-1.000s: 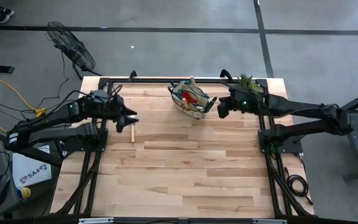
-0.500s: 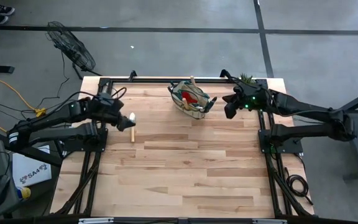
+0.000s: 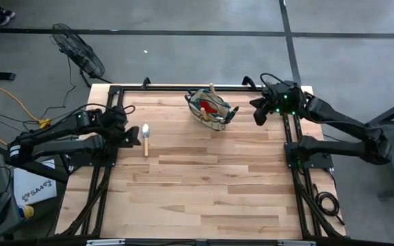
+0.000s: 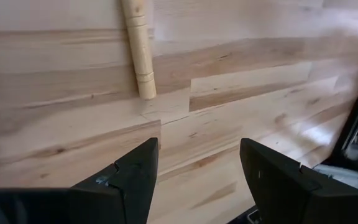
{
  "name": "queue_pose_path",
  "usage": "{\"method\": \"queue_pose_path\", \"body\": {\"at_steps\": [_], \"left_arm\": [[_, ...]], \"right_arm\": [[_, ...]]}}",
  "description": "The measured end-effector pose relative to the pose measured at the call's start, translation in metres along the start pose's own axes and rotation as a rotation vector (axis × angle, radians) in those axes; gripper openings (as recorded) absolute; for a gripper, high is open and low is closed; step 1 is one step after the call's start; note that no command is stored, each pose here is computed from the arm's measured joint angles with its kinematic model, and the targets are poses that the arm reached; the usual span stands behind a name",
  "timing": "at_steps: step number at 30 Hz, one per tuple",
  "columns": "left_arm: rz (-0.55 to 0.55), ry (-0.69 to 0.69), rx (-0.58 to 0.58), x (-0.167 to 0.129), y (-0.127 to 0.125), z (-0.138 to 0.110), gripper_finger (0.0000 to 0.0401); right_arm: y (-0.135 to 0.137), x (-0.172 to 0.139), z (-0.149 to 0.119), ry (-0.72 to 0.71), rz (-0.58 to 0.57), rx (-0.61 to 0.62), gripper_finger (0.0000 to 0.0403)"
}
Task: Pick & Place Garden tools in Gardening bag
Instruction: Put the trowel into the gardening bag
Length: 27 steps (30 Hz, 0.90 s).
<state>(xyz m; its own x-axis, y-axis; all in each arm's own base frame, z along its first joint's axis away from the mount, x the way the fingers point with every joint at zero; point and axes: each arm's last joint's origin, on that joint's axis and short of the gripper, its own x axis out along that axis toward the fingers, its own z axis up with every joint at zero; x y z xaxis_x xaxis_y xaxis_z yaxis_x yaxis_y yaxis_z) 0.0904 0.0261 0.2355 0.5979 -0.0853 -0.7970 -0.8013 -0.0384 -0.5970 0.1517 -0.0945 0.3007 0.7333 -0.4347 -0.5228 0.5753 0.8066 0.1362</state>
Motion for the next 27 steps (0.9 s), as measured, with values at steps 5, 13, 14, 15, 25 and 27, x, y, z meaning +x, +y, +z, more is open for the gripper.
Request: {"method": "queue_pose_path", "body": {"at_steps": [5,13,14,15,25,27], "left_arm": [[0.01,0.008,-0.053,0.002,-0.001,0.0,0.0222],[0.008,0.027,-0.006,0.018,-0.019,-0.007,0.0222],[0.014,0.02,0.003,0.021,-0.021,-0.008,0.0222],[0.026,0.01,0.007,0.023,-0.022,-0.009,0.0222],[0.096,-0.064,-0.023,0.037,-0.026,-0.027,0.0222],[0.091,-0.097,-0.024,0.037,-0.026,-0.031,0.0222]], "right_arm": [[-0.01,-0.001,0.001,0.001,0.031,-0.02,0.0004],[-0.021,-0.002,0.003,-0.012,0.052,-0.001,0.0004],[-0.022,-0.002,0.003,-0.012,0.052,-0.006,0.0004],[-0.023,-0.002,0.004,-0.013,0.054,-0.013,0.0004],[-0.025,-0.003,0.004,-0.021,0.092,-0.035,0.0004],[-0.025,-0.003,0.005,-0.022,0.092,-0.035,0.0004]]}}
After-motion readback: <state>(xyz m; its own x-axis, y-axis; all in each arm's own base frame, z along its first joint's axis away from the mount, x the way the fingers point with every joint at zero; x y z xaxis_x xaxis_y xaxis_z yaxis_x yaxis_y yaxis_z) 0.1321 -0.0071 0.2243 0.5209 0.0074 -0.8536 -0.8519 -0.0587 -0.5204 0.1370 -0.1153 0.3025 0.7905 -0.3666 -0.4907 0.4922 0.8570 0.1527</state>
